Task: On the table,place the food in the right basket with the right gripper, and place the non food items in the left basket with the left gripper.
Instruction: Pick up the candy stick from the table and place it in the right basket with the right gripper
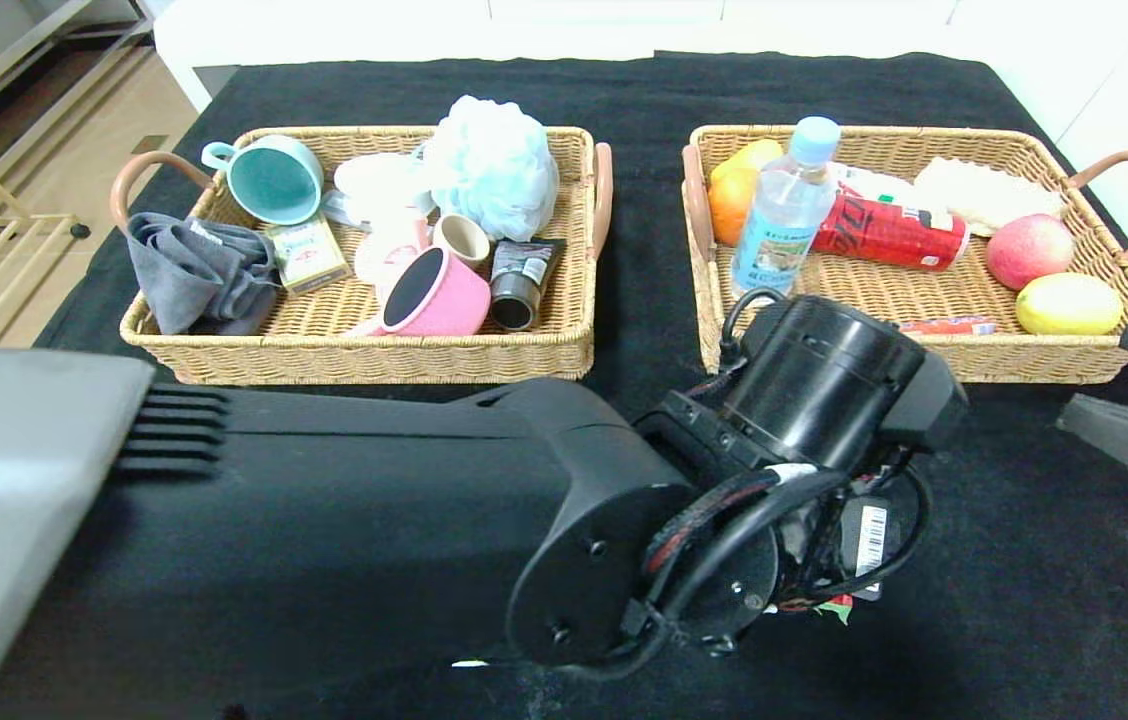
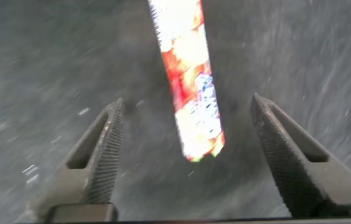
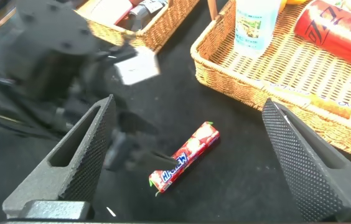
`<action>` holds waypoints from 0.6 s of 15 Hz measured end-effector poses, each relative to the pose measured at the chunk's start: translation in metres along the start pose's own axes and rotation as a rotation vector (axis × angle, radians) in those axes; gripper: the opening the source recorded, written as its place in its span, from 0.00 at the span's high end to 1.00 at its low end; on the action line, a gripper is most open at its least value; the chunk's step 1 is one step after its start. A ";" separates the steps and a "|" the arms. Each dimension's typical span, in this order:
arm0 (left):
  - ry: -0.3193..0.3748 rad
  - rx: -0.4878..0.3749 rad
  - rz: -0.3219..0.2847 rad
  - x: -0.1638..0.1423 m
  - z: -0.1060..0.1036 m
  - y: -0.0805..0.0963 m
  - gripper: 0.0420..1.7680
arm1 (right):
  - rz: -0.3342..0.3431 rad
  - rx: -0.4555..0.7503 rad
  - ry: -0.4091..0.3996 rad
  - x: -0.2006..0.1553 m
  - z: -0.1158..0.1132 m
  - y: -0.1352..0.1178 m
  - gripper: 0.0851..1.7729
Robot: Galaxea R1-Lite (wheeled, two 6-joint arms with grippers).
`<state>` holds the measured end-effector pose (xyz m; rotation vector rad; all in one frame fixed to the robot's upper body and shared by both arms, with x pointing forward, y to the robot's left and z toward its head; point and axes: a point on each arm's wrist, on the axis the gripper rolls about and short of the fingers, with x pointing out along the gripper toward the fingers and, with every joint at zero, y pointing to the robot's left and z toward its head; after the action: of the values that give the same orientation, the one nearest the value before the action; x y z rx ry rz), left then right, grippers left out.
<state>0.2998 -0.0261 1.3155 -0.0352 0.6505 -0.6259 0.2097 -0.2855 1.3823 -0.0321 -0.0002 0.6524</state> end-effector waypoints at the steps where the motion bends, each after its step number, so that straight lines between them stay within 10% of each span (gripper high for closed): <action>1: -0.020 0.022 -0.007 -0.006 -0.002 0.004 0.15 | 0.001 0.001 0.002 0.001 0.000 0.000 0.04; 9: -0.241 0.304 -0.061 -0.075 -0.051 0.065 0.07 | 0.004 0.016 0.063 0.014 -0.012 -0.003 0.04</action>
<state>0.2587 0.0768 1.3014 0.1516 0.3180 -0.7603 0.2230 -0.2802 1.3707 -0.0368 0.0659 0.6550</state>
